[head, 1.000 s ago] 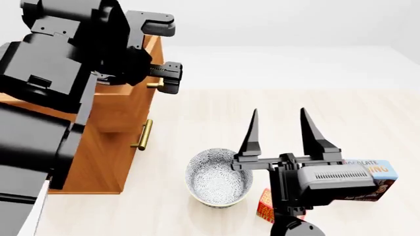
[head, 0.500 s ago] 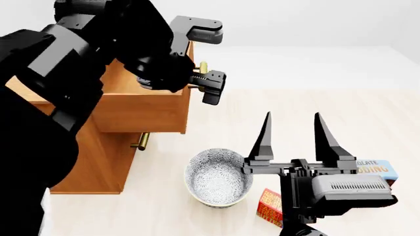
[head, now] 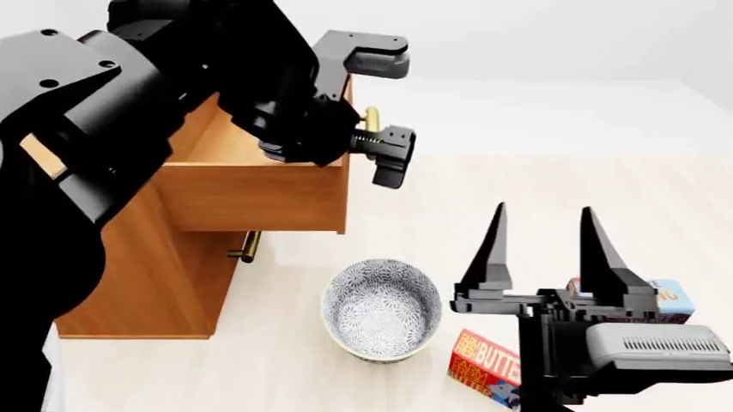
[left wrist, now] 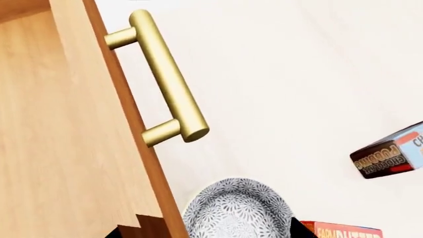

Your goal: Put the butter at the back in the top drawer of the cabinet and close it.

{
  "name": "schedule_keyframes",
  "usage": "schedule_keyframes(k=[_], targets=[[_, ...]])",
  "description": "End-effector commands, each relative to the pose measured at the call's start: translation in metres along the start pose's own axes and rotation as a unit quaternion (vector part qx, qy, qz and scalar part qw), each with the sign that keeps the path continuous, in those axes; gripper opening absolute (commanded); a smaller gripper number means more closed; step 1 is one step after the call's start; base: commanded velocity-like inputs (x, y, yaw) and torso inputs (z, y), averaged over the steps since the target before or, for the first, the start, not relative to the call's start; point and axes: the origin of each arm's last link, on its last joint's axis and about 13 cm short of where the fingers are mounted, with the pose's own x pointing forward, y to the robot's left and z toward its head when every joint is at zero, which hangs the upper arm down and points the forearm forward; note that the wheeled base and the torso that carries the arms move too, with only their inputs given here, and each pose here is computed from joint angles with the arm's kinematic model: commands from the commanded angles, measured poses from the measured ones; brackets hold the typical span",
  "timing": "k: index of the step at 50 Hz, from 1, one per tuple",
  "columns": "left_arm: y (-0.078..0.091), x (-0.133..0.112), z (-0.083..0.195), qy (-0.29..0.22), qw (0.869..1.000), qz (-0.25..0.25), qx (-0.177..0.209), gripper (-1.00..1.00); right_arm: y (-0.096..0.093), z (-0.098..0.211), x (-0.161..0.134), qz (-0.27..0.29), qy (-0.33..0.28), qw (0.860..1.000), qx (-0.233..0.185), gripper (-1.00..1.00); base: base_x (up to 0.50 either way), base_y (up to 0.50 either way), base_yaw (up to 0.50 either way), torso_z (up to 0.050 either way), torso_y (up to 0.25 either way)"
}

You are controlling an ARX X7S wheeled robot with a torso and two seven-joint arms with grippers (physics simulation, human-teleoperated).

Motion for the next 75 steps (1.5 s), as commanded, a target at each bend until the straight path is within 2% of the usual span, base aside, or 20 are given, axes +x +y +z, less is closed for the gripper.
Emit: schedule_keyframes(k=[1,5,7,14,22,31,36,41,46,49,50,52,53,55,57,60,66,68,72,75], targets=[[-0.043,-0.025,0.019,-0.051,0.966,-0.244,-0.063,1.00,-0.004,0.000,0.000,-0.002,0.000,1.000,0.002,1.00,-0.01,0.00,0.00,0.000,0.000],[-0.041,-0.029,0.023,-0.067,0.965,-0.243,-0.069,1.00,-0.003,0.001,0.001,-0.002,0.000,1.000,0.002,1.00,0.00,0.00,0.00,0.000,0.005],[-0.039,-0.029,0.025,-0.081,0.971,-0.217,-0.062,1.00,-0.003,0.001,0.001,-0.001,0.000,1.000,0.002,1.00,-0.01,0.00,0.00,0.000,0.005],[-0.027,-0.031,0.035,-0.138,0.987,-0.074,-0.021,1.00,-0.001,0.001,0.004,0.001,0.001,1.000,0.001,1.00,0.00,0.00,0.00,0.000,0.003],[-0.022,-0.033,0.041,-0.176,0.984,-0.016,-0.007,1.00,0.000,0.001,0.007,0.003,0.001,1.000,-0.001,1.00,0.00,0.00,0.00,0.000,0.000],[-0.014,-0.052,0.041,-0.241,0.969,0.051,0.014,1.00,0.001,0.000,0.011,0.003,0.006,1.000,-0.002,1.00,0.00,0.00,0.00,0.000,0.000],[-0.009,-0.084,0.012,-0.283,0.958,0.035,0.018,1.00,0.005,-0.001,0.015,-0.001,0.012,1.000,-0.012,1.00,0.00,0.00,0.00,0.000,0.000],[-0.009,-0.125,-0.035,-0.333,0.942,0.000,0.030,1.00,0.015,-0.004,0.020,-0.011,0.026,0.998,-0.054,1.00,0.00,0.00,0.00,0.000,0.000],[-0.001,-0.145,-0.086,-0.364,0.930,-0.035,0.029,1.00,0.029,-0.019,0.037,0.008,0.093,0.992,-0.086,1.00,0.00,0.00,0.00,0.000,0.000],[0.003,-0.154,-0.117,-0.382,0.923,-0.048,0.029,1.00,0.040,-0.043,0.055,0.048,0.168,0.979,-0.102,1.00,0.00,0.00,0.00,0.000,0.000],[0.004,-0.158,-0.129,-0.388,0.920,-0.053,0.029,1.00,0.028,-0.027,0.066,0.079,0.188,0.974,-0.102,1.00,0.00,0.00,0.00,0.000,0.000],[0.005,-0.164,-0.150,-0.402,0.913,-0.061,0.027,1.00,-0.012,0.040,0.095,0.100,0.189,0.974,-0.074,1.00,0.00,0.00,0.00,0.000,0.000],[0.005,-0.167,-0.158,-0.407,0.911,-0.062,0.027,1.00,-0.016,0.069,0.102,0.131,0.194,0.971,-0.056,1.00,0.00,0.00,0.00,0.000,0.000],[0.007,-0.169,-0.172,-0.412,0.908,-0.065,0.027,1.00,-0.030,0.088,0.114,0.150,0.278,0.946,-0.070,1.00,0.00,0.00,0.00,0.000,0.000],[0.008,-0.168,-0.182,-0.413,0.907,-0.070,0.027,1.00,-0.042,0.098,0.122,0.162,0.375,0.908,-0.099,1.00,0.00,0.00,0.00,0.000,0.000],[0.010,-0.166,-0.190,-0.413,0.907,-0.078,0.026,1.00,-0.050,0.112,0.139,0.190,0.426,0.876,-0.120,1.00,0.00,0.00,0.00,0.000,0.000],[0.013,-0.161,-0.194,-0.408,0.908,-0.091,0.024,1.00,-0.057,0.134,0.168,0.285,0.522,0.784,-0.180,1.00,0.00,0.00,0.00,0.000,0.000],[0.013,-0.160,-0.193,-0.407,0.908,-0.094,0.023,1.00,-0.057,0.137,0.177,0.303,0.542,0.759,-0.194,1.00,0.00,0.00,0.00,0.000,0.000],[0.013,-0.160,-0.194,-0.404,0.909,-0.100,0.023,1.00,-0.058,0.137,0.191,0.331,0.592,0.695,-0.238,1.00,0.00,0.00,0.00,0.000,0.000],[0.013,-0.162,-0.196,-0.404,0.909,-0.102,0.024,1.00,-0.060,0.137,0.199,0.339,0.619,0.662,-0.253,1.00,0.00,0.00,0.00,0.000,0.000]])
